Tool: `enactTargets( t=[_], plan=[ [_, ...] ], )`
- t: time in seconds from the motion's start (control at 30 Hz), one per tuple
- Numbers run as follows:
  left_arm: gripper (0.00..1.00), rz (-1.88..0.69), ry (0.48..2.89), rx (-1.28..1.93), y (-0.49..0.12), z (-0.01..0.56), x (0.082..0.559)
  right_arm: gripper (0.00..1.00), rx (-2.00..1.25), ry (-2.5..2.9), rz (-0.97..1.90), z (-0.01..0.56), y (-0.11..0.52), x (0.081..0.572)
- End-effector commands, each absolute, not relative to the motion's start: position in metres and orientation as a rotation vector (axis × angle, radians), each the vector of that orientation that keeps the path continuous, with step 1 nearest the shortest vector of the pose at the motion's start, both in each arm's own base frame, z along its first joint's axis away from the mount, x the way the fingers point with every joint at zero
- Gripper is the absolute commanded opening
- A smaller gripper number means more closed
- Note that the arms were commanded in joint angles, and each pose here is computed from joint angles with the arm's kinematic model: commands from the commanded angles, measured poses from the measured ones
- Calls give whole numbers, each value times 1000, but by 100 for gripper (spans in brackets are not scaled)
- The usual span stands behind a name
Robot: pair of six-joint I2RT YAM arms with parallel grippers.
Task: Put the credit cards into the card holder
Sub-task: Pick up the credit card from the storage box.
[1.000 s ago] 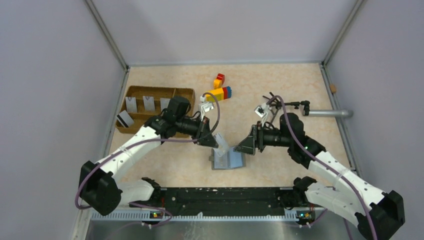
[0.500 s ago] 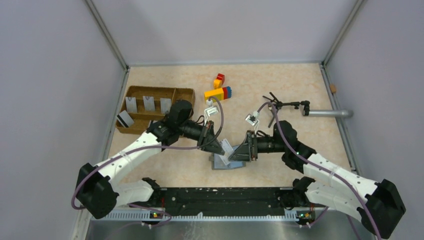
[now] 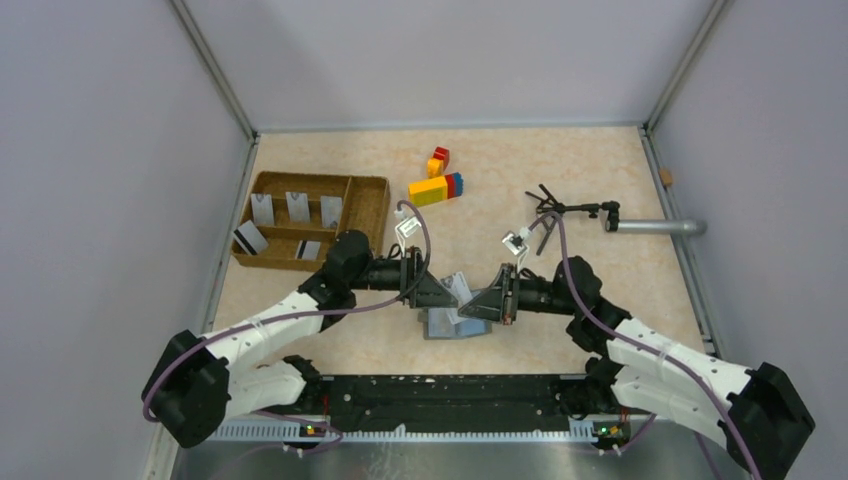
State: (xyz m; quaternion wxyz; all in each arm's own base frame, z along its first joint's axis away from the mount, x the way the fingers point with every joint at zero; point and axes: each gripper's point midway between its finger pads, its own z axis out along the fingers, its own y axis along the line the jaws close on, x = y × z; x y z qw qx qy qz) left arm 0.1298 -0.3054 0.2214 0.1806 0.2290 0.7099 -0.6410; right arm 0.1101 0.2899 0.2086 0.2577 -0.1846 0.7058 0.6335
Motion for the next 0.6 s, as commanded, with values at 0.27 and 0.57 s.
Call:
enactTargets(
  t=[0.27,0.57],
  plan=[
    [34,-1964,1651,340,-318,287,136,0,-404,1651,1746,248,283,119],
    [0,-1932,1728,276,-318,269,138,12,-339,1763,1659,232,281,129]
  ],
)
